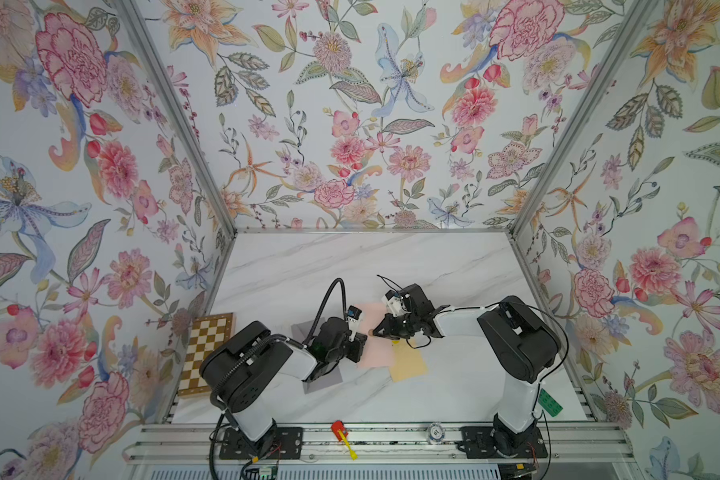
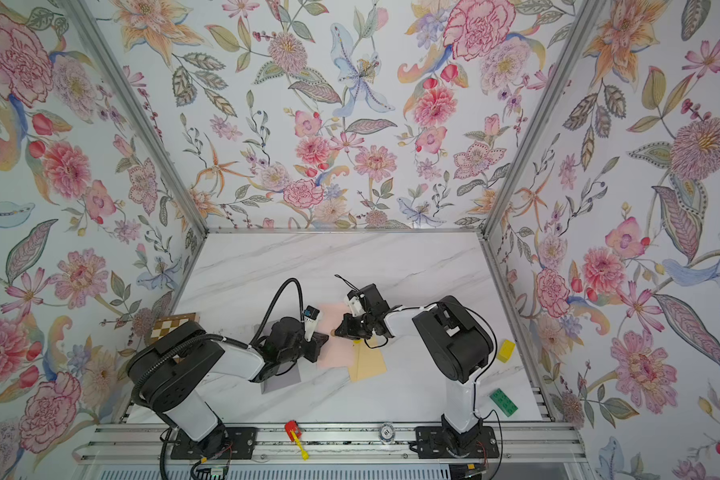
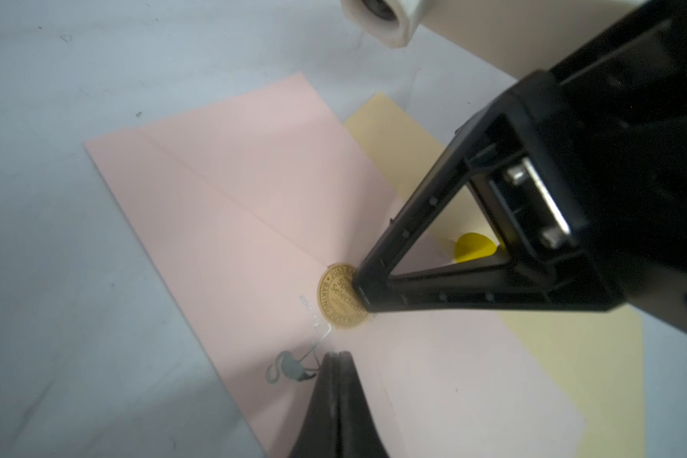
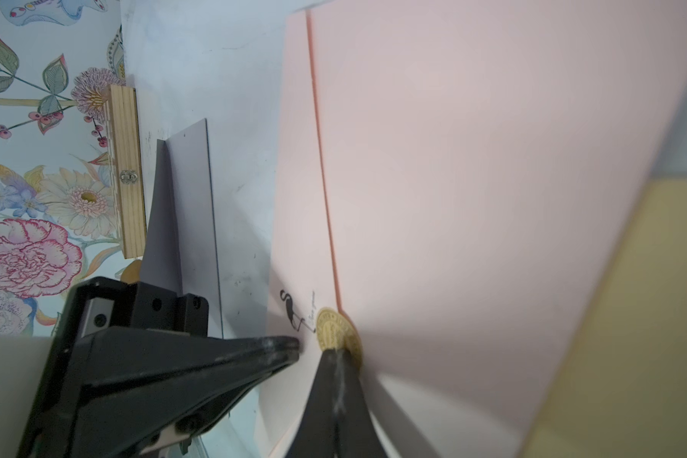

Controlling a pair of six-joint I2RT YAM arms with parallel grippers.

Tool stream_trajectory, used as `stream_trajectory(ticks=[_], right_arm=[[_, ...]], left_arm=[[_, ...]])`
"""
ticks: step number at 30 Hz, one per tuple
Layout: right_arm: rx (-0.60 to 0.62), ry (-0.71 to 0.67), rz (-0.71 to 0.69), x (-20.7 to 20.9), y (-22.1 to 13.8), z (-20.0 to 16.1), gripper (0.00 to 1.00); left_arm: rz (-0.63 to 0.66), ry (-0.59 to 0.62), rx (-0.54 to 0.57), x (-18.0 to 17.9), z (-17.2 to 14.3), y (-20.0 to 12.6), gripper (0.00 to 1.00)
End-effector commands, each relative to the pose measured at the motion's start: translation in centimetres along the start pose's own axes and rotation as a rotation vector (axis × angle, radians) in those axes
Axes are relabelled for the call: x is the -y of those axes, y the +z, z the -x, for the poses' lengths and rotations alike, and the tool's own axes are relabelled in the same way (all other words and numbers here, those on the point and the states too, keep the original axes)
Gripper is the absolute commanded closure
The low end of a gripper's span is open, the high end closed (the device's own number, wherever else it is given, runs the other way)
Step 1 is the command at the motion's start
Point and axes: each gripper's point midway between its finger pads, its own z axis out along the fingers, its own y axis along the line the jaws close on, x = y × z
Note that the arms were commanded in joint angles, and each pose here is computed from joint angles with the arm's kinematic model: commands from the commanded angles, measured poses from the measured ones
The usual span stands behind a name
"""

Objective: Fold the letter paper in half and place it into the envelope
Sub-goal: Place the letter paper in the envelope.

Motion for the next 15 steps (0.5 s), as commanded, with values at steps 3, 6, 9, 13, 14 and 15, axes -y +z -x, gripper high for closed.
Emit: stream_trajectory(ticks=[3, 6, 9, 13, 14, 15], right_arm=[[-0.003, 0.015, -0.077, 1.7, 0.6, 0.3, 1.0], [0.007, 0.051, -0.121, 3.2, 0.6, 0.5, 1.0], [0.009, 0.075, -0.164, 4.5, 0.7, 0.7, 1.0], [0.028, 0.078, -0.265, 6.0, 0.4, 0.8, 1.0], [0.036, 0.077, -0.279, 6.2, 0.3, 1.0, 1.0], [0.044, 0.077, -0.283, 6.3, 0.2, 1.1, 0.99]], left_arm=[[0.064, -0.006, -0.148, -1.4, -4.4, 0.0, 1.0], [0.067, -0.008, -0.151, -1.5, -4.6, -0.1, 1.0], [0.063, -0.009, -0.149, -1.5, -4.8, -0.2, 1.0], [0.072, -0.017, -0.15, -1.7, -5.2, -0.3, 1.0], [0.076, -0.02, -0.144, -1.8, -5.2, -0.4, 1.0], [0.08, -0.023, -0.133, -1.9, -5.2, -0.5, 1.0]])
